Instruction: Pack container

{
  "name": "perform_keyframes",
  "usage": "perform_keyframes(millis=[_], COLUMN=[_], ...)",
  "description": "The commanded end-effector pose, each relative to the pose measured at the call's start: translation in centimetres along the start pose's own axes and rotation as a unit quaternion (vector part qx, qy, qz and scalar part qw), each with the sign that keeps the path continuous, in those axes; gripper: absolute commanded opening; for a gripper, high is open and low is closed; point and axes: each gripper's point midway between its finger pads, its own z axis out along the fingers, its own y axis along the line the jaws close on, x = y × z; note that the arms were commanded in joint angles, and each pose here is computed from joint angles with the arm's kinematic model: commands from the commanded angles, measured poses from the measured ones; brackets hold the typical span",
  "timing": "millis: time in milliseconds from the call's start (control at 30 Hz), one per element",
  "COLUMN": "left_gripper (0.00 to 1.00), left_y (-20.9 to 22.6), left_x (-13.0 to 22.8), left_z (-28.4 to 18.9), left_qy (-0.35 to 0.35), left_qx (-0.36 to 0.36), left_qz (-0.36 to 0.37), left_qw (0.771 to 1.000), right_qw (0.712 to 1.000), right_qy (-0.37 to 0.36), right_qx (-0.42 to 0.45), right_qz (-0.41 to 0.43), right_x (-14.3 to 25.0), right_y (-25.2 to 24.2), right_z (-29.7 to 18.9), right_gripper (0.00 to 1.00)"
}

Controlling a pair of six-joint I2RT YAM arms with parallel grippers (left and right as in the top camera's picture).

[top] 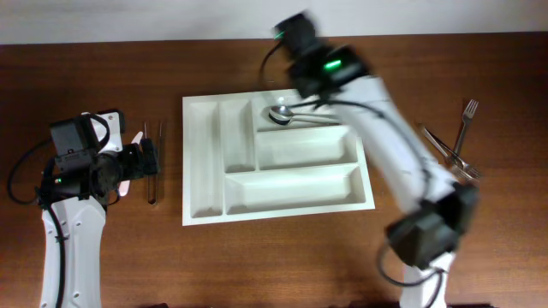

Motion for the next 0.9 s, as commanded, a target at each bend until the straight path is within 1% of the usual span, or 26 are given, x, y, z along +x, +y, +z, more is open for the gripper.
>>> perform_keyframes(millis=[0,67,167,200,267,300,333,433,467,633,733,867], left_gripper=[0.99,0.99,0.99,0.99,0.99,0.99,0.99,0.99,0.99,0.99,0.99,0.99], left_y=[0.3,0.3,0.3,0.3,0.3,0.3,0.3,0.3,0.3,0.3,0.3,0.3], left_x=[-0.7,-0.7,-0.7,-0.7,-0.7,-0.7,-0.7,-0.7,-0.7,-0.7,-0.7,-0.7], left_z=[-0.3,-0.3,-0.3,-0.3,-0.3,-0.3,-0.3,-0.3,-0.3,-0.3,-0.3,-0.3], left_qy=[-0.007,-0.007,-0.007,-0.007,-0.007,-0.007,-0.007,-0.007,-0.007,-0.007,-0.007,-0.007], left_qx=[-0.005,-0.005,-0.005,-0.005,-0.005,-0.005,-0.005,-0.005,-0.005,-0.005,-0.005,-0.005], left_qz=[0.007,0.007,0.007,0.007,0.007,0.007,0.007,0.007,0.007,0.007,0.007,0.007], left_qw=[1.000,1.000,1.000,1.000,1.000,1.000,1.000,1.000,1.000,1.000,1.000,1.000], right_qw=[0.988,0.980,0.964,0.958,0.952,0.949,0.949,0.949,0.949,0.950,0.947,0.946], right_qy=[-0.019,0.017,0.096,0.130,0.182,0.202,0.215,0.227,0.234,0.265,0.283,0.286], right_qx=[0.018,0.009,0.009,0.018,0.015,-0.002,-0.037,-0.114,-0.127,-0.130,-0.122,-0.124], right_qz=[0.150,0.197,0.248,0.254,0.247,0.241,0.229,0.185,0.170,0.101,0.086,0.083], right_x=[0.4,3.0,8.3,10.5,14.1,15.5,16.7,18.7,19.5,22.8,24.6,25.5], right_y=[-9.5,-12.8,-17.2,-18.6,-20.3,-20.6,-20.3,-19.0,-18.6,-18.0,-17.7,-17.2], right_z=[-4.0,-3.3,-1.5,-0.8,0.5,1.5,2.6,5.1,6.1,10.7,13.5,16.4], right_gripper=[0.64,0.64,0.63,0.63,0.59,0.59,0.56,0.49,0.48,0.47,0.47,0.47])
